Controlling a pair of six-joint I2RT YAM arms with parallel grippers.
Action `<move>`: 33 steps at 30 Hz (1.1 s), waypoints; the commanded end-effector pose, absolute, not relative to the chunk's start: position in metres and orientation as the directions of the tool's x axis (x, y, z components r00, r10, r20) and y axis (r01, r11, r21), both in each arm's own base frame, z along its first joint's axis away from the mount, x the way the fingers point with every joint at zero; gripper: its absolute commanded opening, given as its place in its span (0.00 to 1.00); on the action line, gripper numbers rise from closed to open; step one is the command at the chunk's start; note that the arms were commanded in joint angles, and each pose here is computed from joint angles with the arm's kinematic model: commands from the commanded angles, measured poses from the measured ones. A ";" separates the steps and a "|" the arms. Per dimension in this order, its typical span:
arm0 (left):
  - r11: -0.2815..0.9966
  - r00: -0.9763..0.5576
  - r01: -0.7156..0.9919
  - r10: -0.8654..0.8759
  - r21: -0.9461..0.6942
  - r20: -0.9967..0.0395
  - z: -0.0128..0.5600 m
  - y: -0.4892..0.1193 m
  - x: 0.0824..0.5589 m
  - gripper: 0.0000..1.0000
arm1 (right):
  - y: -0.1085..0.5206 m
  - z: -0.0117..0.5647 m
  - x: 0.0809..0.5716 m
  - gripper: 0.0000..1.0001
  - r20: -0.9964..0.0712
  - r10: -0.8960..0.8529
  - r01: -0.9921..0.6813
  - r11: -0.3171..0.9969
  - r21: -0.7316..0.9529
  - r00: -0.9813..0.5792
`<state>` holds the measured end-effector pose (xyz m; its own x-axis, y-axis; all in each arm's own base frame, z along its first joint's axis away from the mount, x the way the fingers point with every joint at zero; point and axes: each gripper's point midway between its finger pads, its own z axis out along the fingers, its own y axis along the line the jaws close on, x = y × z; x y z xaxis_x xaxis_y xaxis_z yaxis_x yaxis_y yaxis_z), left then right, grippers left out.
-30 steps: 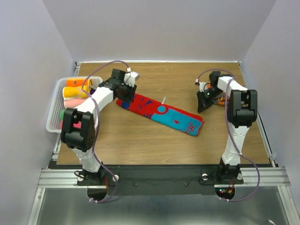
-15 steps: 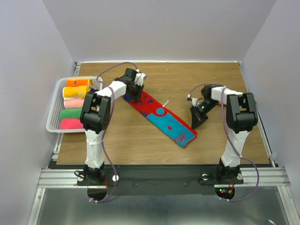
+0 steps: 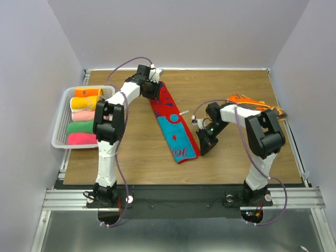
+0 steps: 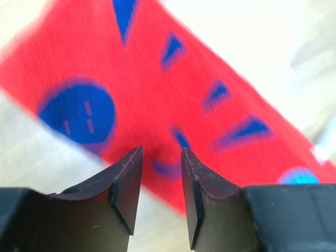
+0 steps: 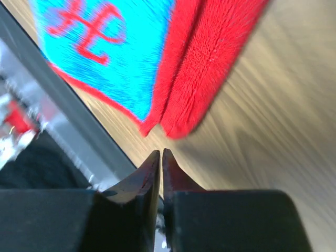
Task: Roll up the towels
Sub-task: Fold the towel
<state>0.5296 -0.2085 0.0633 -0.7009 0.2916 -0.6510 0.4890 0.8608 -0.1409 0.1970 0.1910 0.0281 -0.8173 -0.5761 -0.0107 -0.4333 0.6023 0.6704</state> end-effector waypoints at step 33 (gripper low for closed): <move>0.755 -0.743 0.579 0.332 -0.310 -0.581 0.048 -0.264 0.412 0.48 | 0.213 0.051 0.212 0.38 -0.121 -0.462 -0.440 0.682 0.585 -0.878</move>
<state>0.4008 -0.2603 0.0380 -0.7579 0.3502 -0.5504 0.5777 0.7523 -0.3168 0.2130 0.2096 0.0375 -0.8878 -0.4548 -0.0697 -0.4066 0.7046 0.5816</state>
